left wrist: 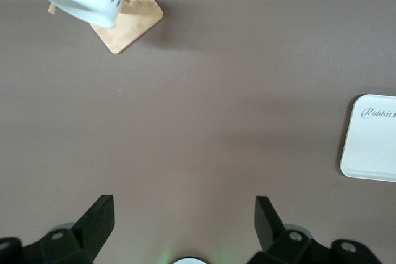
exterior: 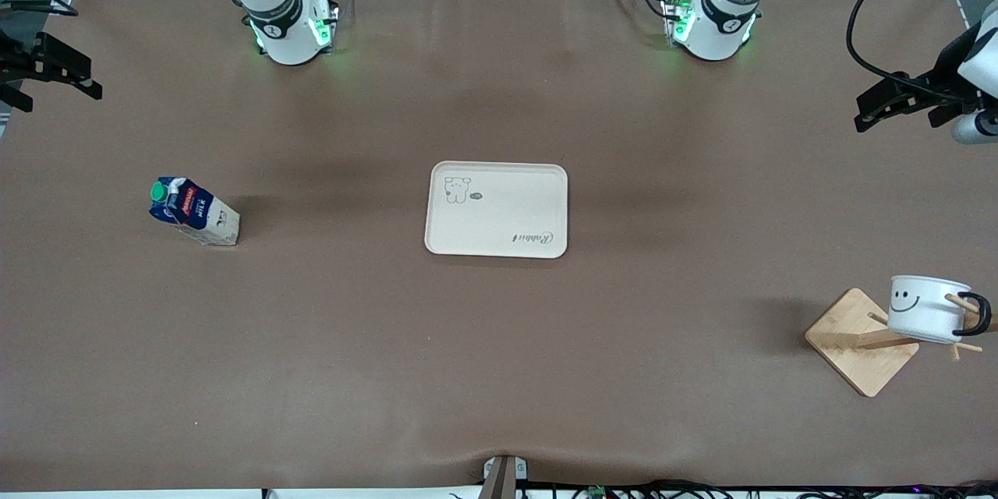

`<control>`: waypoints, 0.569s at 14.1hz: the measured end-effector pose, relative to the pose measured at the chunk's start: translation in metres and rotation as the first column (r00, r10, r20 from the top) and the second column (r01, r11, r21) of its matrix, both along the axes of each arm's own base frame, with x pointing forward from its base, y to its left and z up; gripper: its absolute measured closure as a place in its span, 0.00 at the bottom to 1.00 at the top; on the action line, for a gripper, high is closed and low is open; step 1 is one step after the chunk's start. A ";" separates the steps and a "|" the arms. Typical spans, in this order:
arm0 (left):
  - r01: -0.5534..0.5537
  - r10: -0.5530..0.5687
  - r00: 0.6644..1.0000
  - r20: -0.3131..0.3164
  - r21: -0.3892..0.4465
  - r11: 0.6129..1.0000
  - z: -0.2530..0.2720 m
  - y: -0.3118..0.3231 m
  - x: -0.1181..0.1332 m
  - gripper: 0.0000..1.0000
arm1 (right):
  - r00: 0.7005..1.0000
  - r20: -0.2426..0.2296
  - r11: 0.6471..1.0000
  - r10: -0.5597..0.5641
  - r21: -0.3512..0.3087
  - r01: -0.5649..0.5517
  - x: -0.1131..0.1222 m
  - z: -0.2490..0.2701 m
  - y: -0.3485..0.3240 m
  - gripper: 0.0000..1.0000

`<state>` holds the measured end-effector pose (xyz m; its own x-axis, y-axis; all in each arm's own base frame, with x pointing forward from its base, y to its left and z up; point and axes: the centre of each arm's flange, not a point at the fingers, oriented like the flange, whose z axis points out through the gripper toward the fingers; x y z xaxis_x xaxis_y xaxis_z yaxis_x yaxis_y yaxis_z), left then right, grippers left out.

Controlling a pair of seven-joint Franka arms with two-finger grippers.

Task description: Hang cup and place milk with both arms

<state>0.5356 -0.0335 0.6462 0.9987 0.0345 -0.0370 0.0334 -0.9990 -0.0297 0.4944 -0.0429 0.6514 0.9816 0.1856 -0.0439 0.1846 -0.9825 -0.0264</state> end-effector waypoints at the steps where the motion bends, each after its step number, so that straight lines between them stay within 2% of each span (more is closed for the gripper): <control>1: 0.012 -0.012 1.000 0.000 0.000 1.000 0.000 -0.007 -0.001 0.00 | 1.000 0.003 1.000 0.004 -0.006 -0.004 0.001 0.002 0.004 0.00; 8: 0.039 -0.039 0.999 0.011 0.000 0.999 0.005 -0.021 -0.002 0.00 | 1.000 0.014 0.999 -0.003 -0.042 0.003 0.010 0.007 -0.002 0.00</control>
<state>0.5338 -0.0545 0.6512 0.9996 -0.0044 -0.0263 -0.0051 -0.9996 -0.0292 0.5047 -0.0449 0.6580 0.9828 0.1810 -0.0379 0.1817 -0.9832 0.0173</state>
